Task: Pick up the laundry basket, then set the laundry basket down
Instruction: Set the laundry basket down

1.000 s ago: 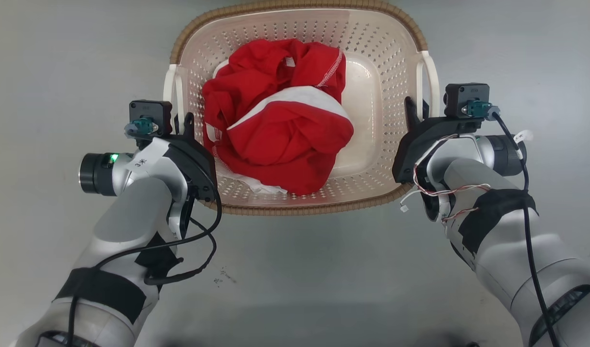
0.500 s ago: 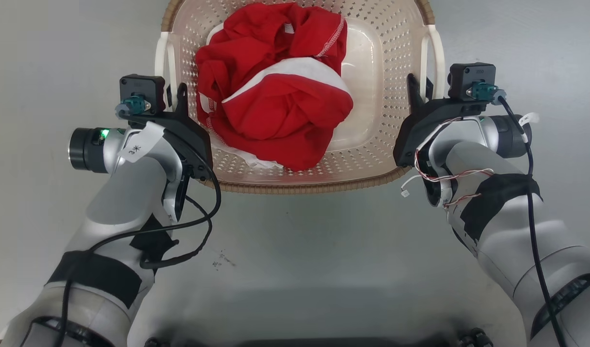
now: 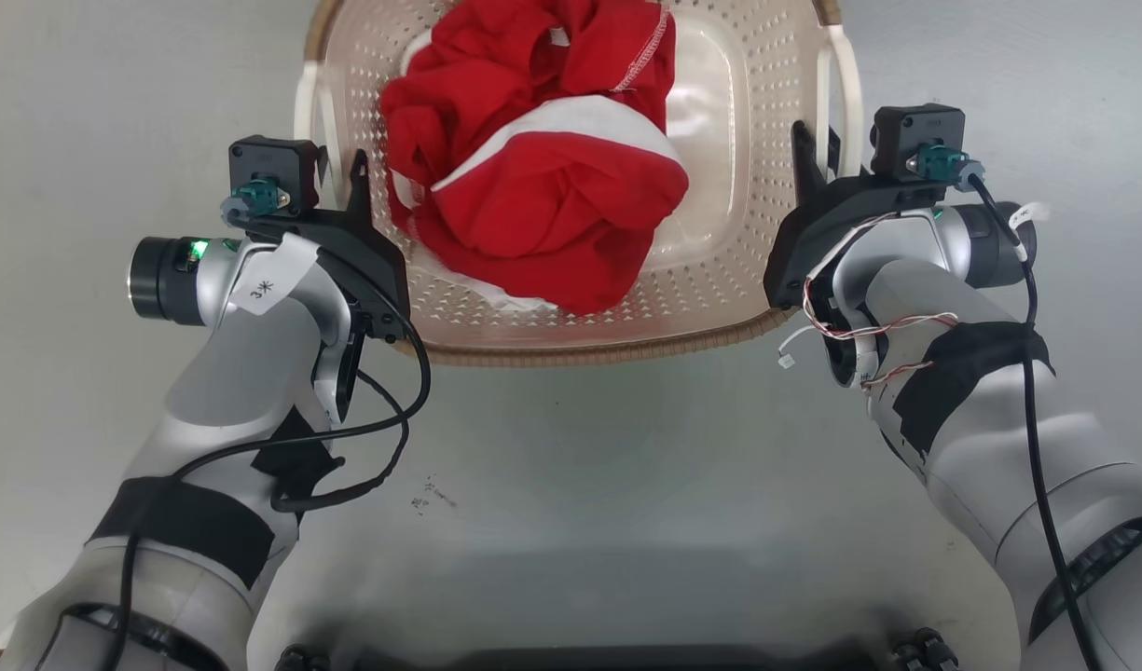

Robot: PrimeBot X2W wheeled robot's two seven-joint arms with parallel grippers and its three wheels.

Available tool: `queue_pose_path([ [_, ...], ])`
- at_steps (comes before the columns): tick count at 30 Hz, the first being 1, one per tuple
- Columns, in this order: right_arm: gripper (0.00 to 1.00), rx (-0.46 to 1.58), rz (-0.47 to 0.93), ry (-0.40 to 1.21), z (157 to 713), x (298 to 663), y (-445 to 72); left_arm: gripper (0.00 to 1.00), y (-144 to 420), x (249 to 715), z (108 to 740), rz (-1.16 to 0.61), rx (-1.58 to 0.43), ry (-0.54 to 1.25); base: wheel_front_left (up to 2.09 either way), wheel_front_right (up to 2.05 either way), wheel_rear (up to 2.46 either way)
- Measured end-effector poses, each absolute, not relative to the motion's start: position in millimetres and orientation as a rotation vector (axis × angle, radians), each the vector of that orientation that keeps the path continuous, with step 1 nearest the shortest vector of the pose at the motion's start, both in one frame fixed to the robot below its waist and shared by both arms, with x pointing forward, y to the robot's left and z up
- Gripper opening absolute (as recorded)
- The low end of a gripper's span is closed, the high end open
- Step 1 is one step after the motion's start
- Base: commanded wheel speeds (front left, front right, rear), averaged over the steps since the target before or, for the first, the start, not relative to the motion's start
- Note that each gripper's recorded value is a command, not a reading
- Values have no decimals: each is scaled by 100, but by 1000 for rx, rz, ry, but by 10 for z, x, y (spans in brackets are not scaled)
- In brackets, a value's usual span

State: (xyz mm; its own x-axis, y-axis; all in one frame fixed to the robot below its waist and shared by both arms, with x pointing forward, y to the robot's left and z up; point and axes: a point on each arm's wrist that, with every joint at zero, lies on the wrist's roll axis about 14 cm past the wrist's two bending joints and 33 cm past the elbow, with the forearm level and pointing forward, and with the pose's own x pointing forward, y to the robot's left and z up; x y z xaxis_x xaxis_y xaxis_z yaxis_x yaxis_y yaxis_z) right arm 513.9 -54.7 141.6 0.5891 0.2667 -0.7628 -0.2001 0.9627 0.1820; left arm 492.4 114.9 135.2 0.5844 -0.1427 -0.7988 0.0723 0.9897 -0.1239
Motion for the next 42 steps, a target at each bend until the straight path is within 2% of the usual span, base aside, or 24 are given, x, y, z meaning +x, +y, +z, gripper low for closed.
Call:
queue_pose_path([
  [1,89,74,277,893,1429,5161,-539,84,1151,4924,1354,-126,-79,938,0,0,0],
  [2,100,69,281,889,1435,5170,-537,98,1153,4932,1360,-125,-79,932,0,0,0],
  [3,100,67,284,884,1440,5173,-534,100,1155,4944,1368,-124,-79,927,0,0,0],
  [21,100,48,251,849,1617,5251,-645,100,1208,5105,1583,-112,-67,863,0,0,0],
  [33,100,47,235,754,2092,5440,-681,100,1207,5116,1944,-105,-106,805,0,0,0],
  [42,100,73,223,693,2487,5440,-717,100,1198,5086,2313,-98,-159,739,0,0,0],
])
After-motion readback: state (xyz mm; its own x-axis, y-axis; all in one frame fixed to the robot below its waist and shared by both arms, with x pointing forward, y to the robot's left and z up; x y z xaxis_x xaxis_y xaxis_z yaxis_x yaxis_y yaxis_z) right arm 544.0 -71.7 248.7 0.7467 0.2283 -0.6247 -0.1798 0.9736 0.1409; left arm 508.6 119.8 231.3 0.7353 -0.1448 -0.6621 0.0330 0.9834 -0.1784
